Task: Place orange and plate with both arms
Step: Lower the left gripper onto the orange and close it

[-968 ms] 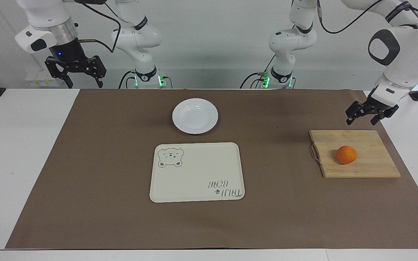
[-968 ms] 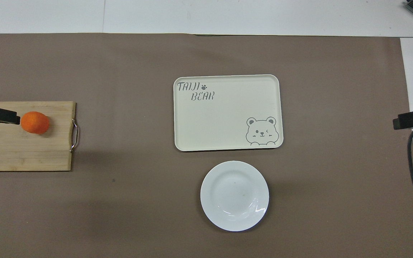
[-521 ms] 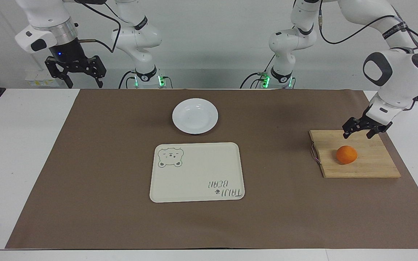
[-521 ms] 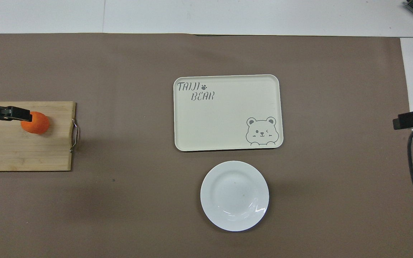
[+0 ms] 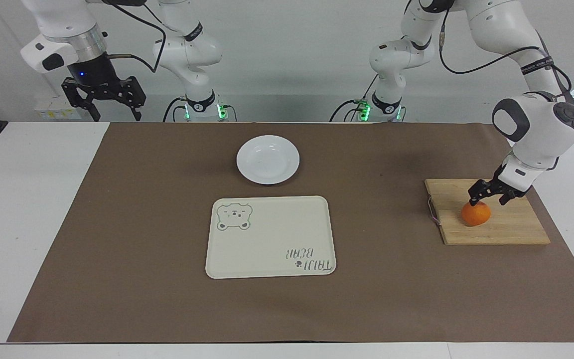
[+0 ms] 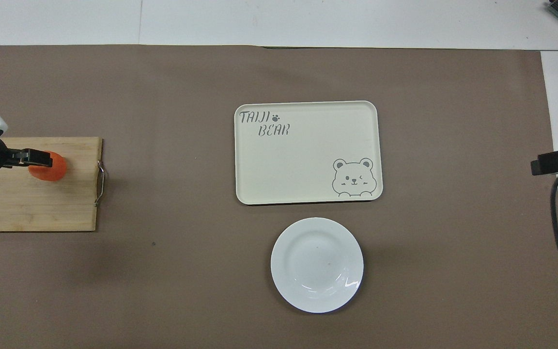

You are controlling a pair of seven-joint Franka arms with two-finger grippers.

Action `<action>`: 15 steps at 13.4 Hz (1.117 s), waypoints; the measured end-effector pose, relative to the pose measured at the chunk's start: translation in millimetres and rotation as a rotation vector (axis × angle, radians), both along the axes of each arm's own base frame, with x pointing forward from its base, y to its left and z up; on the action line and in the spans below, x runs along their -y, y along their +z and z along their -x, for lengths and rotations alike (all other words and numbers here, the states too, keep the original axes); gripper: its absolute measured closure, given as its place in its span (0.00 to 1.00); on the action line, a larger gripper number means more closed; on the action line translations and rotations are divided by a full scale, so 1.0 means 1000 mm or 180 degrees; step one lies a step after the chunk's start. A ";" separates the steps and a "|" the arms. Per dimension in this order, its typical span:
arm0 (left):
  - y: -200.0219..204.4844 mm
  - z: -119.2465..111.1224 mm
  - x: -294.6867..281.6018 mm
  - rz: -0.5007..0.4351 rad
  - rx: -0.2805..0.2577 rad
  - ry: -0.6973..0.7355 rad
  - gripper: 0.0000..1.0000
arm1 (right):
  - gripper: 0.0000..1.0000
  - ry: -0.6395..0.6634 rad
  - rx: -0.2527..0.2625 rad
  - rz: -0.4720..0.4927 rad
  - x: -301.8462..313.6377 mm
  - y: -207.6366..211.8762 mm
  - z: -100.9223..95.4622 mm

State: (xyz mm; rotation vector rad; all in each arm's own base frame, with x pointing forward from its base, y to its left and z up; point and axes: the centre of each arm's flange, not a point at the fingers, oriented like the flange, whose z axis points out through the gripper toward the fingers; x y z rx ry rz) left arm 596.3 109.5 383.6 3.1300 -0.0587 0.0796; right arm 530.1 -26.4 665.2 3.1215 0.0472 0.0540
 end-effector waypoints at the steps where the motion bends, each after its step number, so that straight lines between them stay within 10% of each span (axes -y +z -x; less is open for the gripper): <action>1: -0.008 -0.001 0.000 -0.0001 0.0010 0.0000 0.00 | 0.00 0.0000 0.0000 0.0000 0.000 0.000 0.000; 8: -0.053 0.004 0.004 0.0010 -0.0009 0.0005 0.00 | 0.00 0.0000 0.0000 0.0000 0.000 0.000 0.000; 10: -0.052 0.003 0.007 0.0012 0.0007 0.0026 0.22 | 0.00 0.0000 0.0000 0.0000 0.000 0.000 0.000; 15: -0.034 -0.008 0.022 0.0016 0.0062 -0.0018 0.24 | 0.00 0.0000 0.0000 0.0000 0.000 0.000 0.000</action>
